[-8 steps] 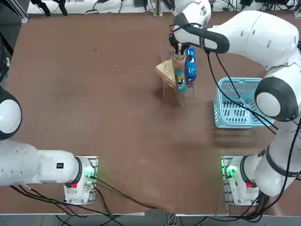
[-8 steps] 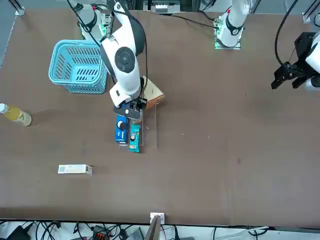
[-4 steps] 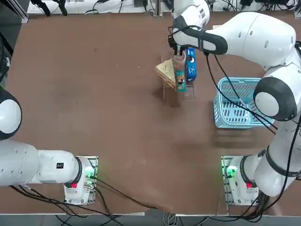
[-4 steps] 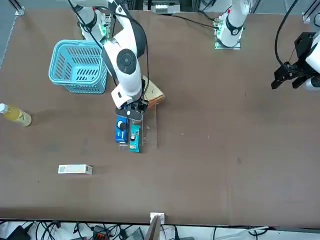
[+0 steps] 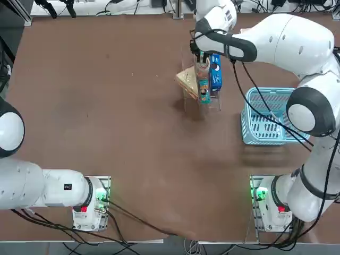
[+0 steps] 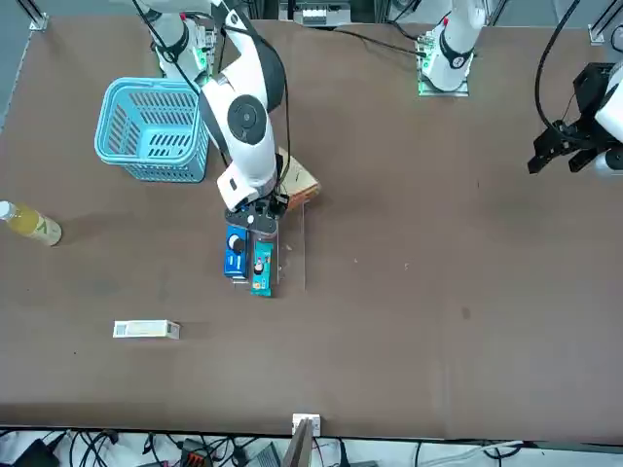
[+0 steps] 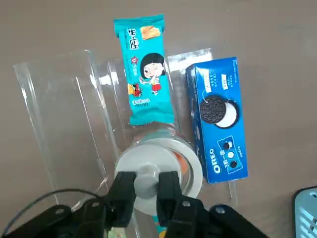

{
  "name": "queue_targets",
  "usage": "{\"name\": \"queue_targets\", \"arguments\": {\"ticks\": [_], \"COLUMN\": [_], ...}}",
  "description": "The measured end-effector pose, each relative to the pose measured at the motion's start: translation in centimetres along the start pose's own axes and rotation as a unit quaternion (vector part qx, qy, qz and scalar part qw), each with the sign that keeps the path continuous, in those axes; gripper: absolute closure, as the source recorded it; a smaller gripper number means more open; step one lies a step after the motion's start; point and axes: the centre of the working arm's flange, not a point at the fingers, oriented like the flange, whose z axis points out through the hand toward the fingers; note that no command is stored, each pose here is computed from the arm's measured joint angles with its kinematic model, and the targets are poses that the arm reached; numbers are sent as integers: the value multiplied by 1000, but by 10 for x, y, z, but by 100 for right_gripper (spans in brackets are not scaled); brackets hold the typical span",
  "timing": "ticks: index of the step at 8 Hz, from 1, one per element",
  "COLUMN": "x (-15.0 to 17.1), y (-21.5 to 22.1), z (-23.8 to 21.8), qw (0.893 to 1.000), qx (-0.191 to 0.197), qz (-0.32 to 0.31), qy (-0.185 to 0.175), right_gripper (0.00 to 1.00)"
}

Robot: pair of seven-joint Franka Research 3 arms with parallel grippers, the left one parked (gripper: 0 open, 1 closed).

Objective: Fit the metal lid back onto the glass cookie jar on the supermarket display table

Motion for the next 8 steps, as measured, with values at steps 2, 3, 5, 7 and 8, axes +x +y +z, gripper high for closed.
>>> {"name": "queue_targets", "arguments": {"ticks": [2,3,5,7,8], "x": [-1,-3,-8,-9,-9], "y": [1,3,8,10,11], "z": [-3,-6,-8,-8,-7], "qw": [1000,1000,1000,1000,1000], "qx": [1,1,-1,-2,1], "qz": [0,0,-1,0,0], "qy": [1,2,1,1,3], "right_gripper": [73,73,73,73,73]}}
